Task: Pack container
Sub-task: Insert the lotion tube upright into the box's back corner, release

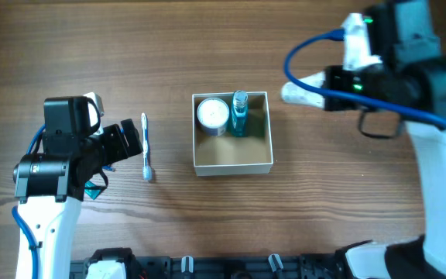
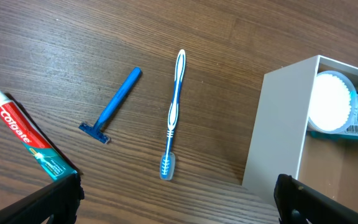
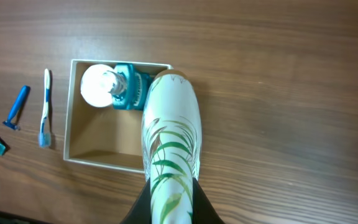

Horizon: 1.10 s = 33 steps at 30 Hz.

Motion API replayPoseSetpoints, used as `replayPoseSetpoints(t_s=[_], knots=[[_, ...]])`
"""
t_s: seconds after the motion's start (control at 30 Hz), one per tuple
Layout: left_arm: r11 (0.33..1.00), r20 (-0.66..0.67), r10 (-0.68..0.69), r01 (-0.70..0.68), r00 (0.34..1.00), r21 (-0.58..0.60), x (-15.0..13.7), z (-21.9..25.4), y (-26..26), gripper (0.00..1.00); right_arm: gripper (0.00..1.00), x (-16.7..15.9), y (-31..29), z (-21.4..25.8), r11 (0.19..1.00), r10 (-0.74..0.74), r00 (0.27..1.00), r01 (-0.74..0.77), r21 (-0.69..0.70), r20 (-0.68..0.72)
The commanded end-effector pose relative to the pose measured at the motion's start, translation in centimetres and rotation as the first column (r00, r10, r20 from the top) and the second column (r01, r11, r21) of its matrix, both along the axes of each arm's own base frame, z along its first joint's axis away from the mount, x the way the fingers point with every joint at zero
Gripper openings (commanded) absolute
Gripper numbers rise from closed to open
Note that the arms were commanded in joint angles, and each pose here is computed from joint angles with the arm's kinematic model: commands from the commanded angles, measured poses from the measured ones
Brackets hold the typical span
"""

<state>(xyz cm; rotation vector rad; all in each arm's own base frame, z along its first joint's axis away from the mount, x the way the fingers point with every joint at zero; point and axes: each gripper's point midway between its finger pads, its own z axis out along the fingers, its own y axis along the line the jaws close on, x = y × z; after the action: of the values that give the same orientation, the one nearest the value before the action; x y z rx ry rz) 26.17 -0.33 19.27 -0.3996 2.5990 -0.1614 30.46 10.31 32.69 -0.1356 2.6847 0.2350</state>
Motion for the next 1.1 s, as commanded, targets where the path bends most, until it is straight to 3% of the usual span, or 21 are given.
replayPoseSetpoints(t_s=[0.0, 0.27, 1.07], knots=[[1.000, 0.018, 0.012, -0.012, 1.000, 0.009, 0.3, 0.7, 0.2, 1.00, 0.04, 2.1, 2.6, -1.2, 1.000, -0.020, 1.000, 0.020, 0.001, -0.009], [1.000, 0.019, 0.011, -0.012, 1.000, 0.010, 0.3, 0.7, 0.2, 1.00, 0.04, 4.2, 5.9, -7.0, 0.999, 0.013, 0.987, -0.021, -0.047, -0.158], [1.000, 0.018, 0.011, -0.012, 1.000, 0.010, 0.3, 0.7, 0.2, 1.00, 0.04, 7.8, 7.9, -16.6, 0.992, 0.002, 0.946, -0.043, -0.119, -0.323]])
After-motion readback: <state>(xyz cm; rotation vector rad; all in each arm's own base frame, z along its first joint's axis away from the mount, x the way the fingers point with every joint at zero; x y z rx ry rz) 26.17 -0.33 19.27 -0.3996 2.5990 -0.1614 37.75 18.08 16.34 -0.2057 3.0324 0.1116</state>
